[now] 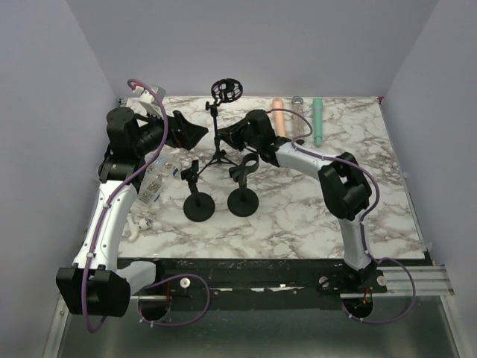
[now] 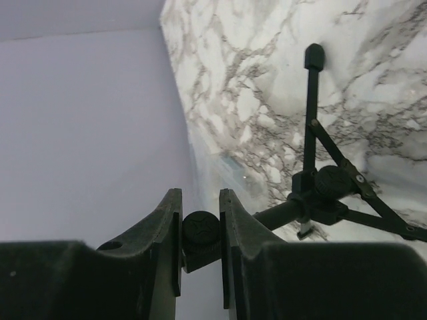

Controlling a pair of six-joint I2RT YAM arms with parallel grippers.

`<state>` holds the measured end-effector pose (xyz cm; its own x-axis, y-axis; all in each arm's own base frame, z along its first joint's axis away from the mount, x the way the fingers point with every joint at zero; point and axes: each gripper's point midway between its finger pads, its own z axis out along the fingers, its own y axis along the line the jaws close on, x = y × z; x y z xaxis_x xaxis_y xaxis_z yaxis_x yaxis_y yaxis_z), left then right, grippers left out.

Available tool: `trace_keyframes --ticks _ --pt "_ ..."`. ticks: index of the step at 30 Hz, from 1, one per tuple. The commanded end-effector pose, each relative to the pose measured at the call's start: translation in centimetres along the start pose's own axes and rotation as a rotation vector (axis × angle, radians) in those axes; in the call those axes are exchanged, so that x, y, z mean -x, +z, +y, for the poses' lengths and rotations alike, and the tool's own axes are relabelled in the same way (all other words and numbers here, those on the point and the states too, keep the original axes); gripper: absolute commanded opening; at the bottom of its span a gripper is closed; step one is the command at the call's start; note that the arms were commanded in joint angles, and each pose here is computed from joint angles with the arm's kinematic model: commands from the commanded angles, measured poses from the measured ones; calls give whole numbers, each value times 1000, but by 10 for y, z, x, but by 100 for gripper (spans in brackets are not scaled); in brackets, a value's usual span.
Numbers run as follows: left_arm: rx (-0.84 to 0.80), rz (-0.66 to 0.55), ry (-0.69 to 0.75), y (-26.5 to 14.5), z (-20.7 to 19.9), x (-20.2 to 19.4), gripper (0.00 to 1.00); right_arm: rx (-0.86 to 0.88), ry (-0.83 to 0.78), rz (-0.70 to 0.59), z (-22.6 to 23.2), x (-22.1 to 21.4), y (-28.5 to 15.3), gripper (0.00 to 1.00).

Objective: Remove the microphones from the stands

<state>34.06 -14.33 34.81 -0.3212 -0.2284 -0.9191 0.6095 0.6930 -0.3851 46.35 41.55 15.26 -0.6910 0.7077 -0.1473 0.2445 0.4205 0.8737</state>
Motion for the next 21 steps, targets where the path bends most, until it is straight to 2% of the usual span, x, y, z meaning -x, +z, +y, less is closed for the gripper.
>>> trace_keyframes --ticks 1,6,17,19,21 --pt "-16 -7 0 1 -2 0 98 240 -44 93 -12 -29 4 1" --pt "-18 -4 -7 2 -1 -2 98 447 -88 79 -17 -32 3 1" --pt "-20 -1 -16 4 0 -4 98 677 -83 166 -14 -40 -11 1" --pt "-22 0 -18 4 0 -4 98 661 -84 167 -11 -35 -14 14" --pt "-24 -2 -18 4 0 -3 98 595 -85 170 -11 -30 -14 34"
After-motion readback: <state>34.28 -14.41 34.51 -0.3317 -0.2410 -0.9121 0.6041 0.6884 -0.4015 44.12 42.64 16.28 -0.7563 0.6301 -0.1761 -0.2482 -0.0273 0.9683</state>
